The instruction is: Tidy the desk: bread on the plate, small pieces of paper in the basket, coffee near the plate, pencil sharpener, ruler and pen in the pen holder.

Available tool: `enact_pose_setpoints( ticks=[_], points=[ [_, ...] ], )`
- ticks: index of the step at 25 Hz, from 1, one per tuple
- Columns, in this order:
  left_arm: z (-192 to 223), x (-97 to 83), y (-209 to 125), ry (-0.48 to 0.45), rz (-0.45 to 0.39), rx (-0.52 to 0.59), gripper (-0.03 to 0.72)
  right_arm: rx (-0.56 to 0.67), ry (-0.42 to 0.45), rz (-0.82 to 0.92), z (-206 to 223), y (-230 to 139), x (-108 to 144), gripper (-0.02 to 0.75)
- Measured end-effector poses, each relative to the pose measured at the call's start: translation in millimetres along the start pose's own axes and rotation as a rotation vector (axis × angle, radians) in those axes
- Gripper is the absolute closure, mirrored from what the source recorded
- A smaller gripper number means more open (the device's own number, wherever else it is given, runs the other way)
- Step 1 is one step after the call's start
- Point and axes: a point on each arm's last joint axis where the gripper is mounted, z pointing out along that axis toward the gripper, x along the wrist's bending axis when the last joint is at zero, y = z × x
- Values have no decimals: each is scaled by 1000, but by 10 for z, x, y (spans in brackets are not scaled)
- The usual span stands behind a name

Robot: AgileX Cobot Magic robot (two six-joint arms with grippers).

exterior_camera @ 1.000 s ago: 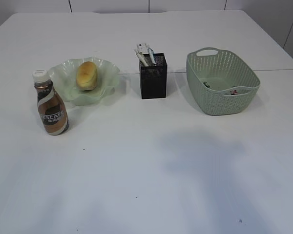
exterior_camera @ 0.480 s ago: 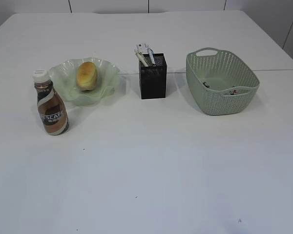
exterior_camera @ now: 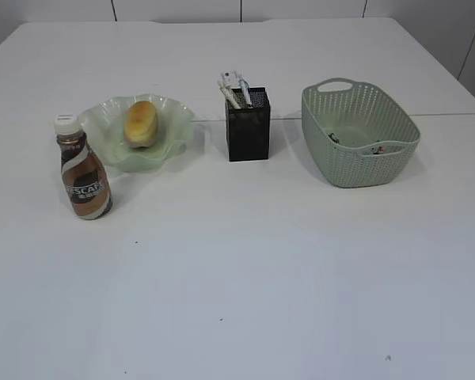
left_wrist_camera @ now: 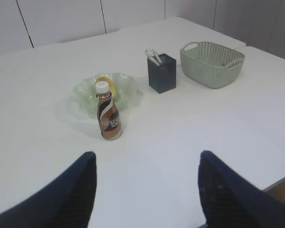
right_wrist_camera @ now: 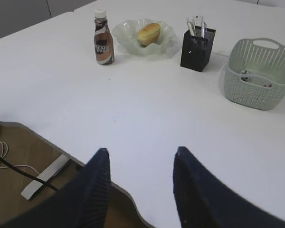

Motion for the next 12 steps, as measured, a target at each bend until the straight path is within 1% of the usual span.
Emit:
enact_pose_setpoints(
  ticks=[5, 7, 12],
  points=[
    [230, -7, -141, -22, 13, 87, 214, 95, 12, 9, 226, -159, -34, 384],
    [315, -6, -183, -32, 10, 101, 214, 123, 15, 10, 323, -223, -51, 384],
    [525, 13, -311, -39, -6, 145, 214, 154, 23, 26, 550, -362, -87, 384]
  ],
)
